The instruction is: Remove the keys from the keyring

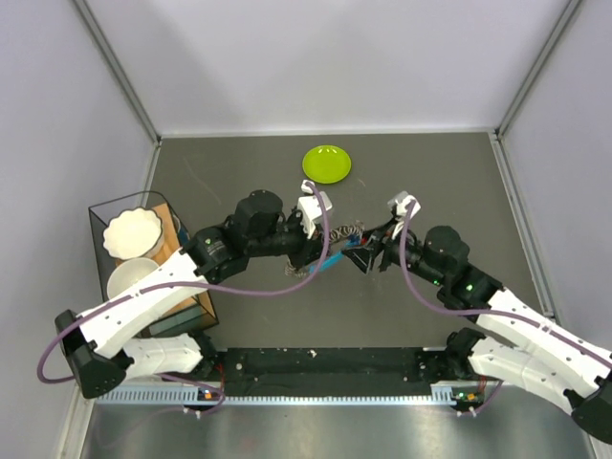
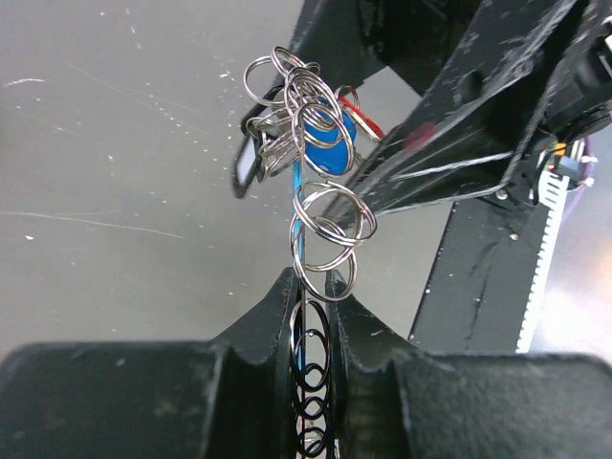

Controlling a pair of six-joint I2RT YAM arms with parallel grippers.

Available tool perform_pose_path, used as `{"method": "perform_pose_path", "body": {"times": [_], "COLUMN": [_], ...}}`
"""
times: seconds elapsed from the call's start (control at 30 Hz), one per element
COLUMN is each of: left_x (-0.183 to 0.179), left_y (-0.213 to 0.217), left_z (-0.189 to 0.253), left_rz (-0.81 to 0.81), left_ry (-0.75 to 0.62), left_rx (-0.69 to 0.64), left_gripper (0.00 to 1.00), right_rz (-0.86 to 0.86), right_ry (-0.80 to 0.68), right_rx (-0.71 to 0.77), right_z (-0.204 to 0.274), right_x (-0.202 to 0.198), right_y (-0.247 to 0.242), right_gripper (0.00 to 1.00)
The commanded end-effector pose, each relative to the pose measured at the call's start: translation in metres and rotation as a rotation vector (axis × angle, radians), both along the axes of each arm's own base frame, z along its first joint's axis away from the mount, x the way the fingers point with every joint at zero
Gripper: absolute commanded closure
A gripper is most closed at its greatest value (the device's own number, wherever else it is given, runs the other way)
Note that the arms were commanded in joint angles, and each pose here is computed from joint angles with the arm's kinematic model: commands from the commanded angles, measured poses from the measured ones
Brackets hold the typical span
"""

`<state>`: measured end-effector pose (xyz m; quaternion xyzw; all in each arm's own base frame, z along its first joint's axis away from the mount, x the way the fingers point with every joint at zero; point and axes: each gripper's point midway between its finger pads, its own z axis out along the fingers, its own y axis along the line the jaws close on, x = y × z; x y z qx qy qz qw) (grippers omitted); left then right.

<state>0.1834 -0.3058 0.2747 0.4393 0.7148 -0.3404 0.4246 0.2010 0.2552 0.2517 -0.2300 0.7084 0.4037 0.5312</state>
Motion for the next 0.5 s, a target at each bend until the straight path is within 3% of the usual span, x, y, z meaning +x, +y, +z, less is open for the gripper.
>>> {"method": "perform_pose_path", "body": {"times": [0.0, 0.13, 0.17, 0.27, 0.4, 0.47], "left_x": [-0.008, -0.005, -0.004, -0.003, -0.001, 0.000], "left_y": [-0.007, -0.004, -0.002, 0.004, 0.008, 0.010], "left_z": [0.035, 0.022, 0.017, 0.006, 0.002, 0.002], "left_rz": [-0.023, 0.005, 0.013, 0.042, 0.076, 0.092], "left_ry": [0.011, 0.028, 0.036, 0.064, 0.132, 0.168], "left_rx": [-0.113, -0.072, -0.055, -0.003, -0.001, -0.010], "left_gripper": [1.00, 1.00, 1.00, 1.00, 1.00, 1.00], "right_rz": [-0.188, -0.429, -0.472, -0.545, -0.505, -0.440], "right_ry": [-0.115, -0.101, -0.097, -0.091, -0.060, -0.050], "right_rx": [0.000, -0.083, -0.094, -0.150, -0.169, -0.141], "right_z": [0.027, 0.023, 0.023, 0.014, 0.005, 0.002], "right_x": [0.030, 0.056, 0.059, 0.063, 0.056, 0.047], "right_y": [-0.005, -0.038, -0.045, -0.061, -0.058, -0.050], "right_gripper": [0.34, 0.41, 0.50, 0.61, 0.56, 0.47]}}
